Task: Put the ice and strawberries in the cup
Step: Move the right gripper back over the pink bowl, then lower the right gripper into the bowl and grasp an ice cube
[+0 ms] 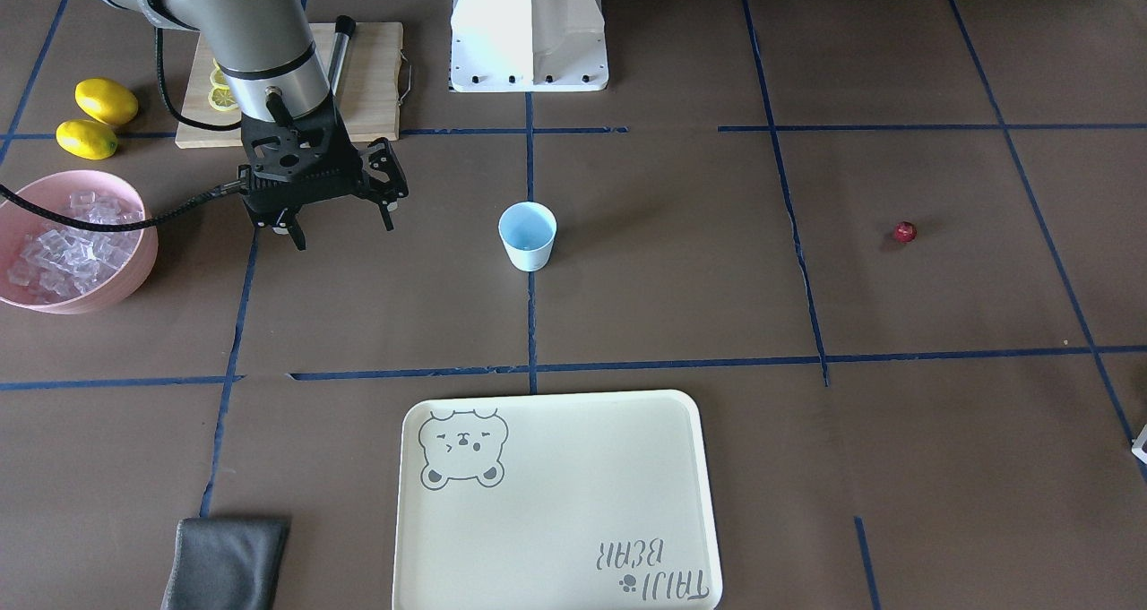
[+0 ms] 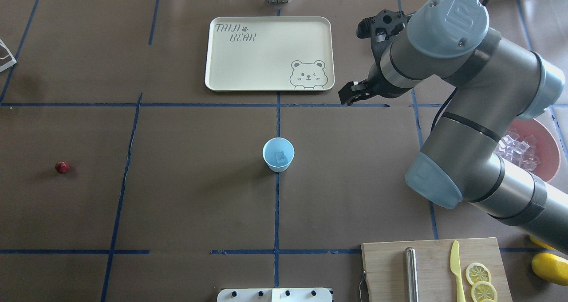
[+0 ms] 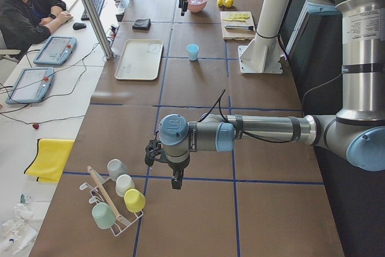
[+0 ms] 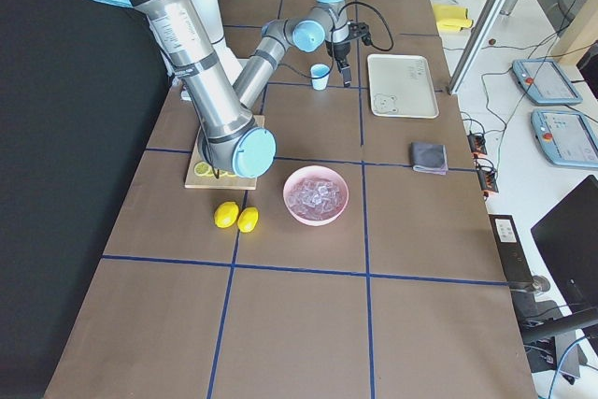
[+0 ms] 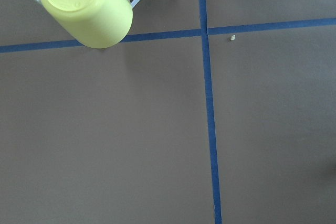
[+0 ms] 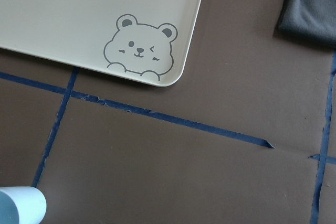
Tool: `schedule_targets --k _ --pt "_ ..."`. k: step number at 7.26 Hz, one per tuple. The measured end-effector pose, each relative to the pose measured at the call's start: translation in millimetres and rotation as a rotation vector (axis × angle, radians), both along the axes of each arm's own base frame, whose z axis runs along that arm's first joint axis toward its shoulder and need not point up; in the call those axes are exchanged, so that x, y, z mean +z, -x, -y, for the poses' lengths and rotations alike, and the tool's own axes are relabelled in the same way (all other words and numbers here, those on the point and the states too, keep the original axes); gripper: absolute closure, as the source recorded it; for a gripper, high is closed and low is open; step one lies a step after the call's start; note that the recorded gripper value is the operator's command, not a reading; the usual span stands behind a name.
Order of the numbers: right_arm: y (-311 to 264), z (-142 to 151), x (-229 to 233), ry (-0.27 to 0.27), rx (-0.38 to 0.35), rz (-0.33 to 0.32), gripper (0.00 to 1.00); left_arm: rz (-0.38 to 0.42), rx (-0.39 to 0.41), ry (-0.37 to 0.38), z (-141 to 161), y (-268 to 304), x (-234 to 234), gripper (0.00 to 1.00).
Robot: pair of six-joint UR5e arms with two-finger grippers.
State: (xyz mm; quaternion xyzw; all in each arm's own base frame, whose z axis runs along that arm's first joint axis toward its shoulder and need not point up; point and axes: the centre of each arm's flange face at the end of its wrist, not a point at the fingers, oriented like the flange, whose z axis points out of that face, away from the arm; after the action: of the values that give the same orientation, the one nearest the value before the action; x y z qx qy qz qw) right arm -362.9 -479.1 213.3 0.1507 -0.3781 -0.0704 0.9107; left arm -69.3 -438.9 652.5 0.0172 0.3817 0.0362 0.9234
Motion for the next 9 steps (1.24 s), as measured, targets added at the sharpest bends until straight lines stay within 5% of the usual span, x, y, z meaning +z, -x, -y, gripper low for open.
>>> schedule_targets --k 3,6,9 --pt "-82 13 68 -0.004 -0.142 -0.017 0.0 -0.002 0.0 0.003 0 0 2 0.0" --pt "-188 -1 182 -0.091 -0.31 -0.097 0.0 -0.003 0.002 0.001 0 -1 1 0.0" --pt "-224 -29 265 -0.083 -0.37 -0.128 0.0 -0.009 0.005 0.001 1 -3 0 0.0"
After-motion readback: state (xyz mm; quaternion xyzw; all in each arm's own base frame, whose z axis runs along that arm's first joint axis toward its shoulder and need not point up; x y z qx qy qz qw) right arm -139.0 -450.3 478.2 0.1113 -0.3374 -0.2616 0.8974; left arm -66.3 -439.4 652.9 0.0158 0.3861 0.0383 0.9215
